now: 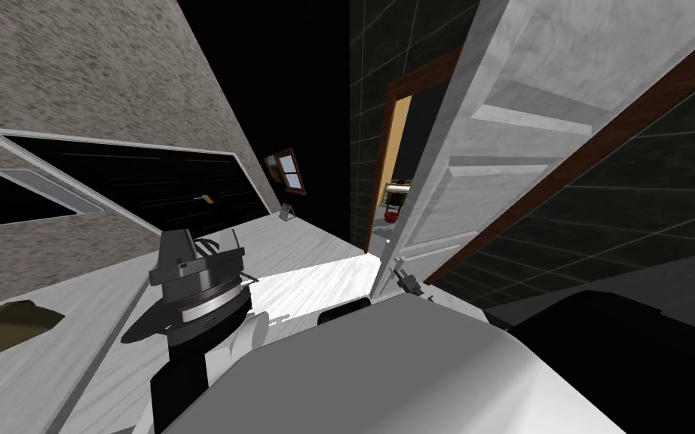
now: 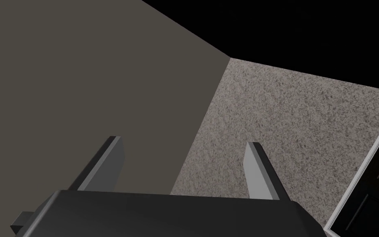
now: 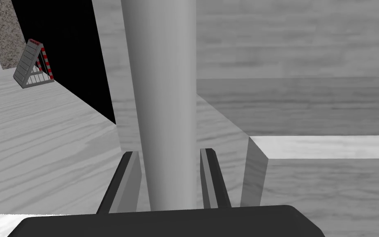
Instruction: Pull the door open
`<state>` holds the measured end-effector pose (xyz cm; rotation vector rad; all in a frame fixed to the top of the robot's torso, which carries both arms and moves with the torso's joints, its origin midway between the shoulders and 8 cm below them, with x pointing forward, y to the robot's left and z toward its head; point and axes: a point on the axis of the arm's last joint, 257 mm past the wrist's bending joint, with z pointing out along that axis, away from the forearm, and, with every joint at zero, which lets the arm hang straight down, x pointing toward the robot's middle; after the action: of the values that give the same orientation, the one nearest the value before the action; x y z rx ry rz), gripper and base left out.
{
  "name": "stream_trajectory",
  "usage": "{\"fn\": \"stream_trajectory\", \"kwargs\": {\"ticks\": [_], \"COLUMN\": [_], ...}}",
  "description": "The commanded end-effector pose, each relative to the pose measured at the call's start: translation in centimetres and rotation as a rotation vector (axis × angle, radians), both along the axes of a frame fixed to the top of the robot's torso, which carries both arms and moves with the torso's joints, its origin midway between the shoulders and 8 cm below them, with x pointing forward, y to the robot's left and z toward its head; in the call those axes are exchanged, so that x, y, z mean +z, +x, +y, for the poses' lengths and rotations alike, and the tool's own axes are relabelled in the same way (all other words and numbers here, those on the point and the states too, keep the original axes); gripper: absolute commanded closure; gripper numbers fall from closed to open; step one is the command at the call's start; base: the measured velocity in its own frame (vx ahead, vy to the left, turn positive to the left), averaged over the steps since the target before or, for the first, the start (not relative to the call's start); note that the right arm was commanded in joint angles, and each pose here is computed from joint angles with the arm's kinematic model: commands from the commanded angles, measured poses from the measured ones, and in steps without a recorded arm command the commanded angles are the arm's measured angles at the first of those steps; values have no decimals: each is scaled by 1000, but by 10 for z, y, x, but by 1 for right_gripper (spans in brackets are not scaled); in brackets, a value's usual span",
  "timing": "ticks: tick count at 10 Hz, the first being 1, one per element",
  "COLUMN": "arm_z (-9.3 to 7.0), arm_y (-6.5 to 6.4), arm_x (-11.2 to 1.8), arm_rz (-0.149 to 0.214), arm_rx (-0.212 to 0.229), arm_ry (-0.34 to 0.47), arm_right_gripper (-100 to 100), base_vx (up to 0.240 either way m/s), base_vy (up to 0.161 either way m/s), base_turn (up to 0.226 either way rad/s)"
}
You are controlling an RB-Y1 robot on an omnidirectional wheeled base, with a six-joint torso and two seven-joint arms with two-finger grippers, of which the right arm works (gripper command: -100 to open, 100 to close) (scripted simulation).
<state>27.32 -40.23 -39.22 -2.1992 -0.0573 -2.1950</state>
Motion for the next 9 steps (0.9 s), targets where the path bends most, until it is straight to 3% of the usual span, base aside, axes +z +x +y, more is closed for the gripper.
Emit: {"fn": "stream_trajectory", "kwargs": {"ticks": [1,7,9], "arm_z": [1,-2,-1], "arm_y": [-4,-9,-10], "arm_x": [-1,1,-1], "arm_rz": [3,-2,4], "arm_rx": [10,40,44], "arm_ry": [2,2,2], "arm_right_gripper": [100,100,100], "base_vx": [-202,-211,-114], "base_vy": [-38,-56,-38], "base_turn": [125,127,82]}}
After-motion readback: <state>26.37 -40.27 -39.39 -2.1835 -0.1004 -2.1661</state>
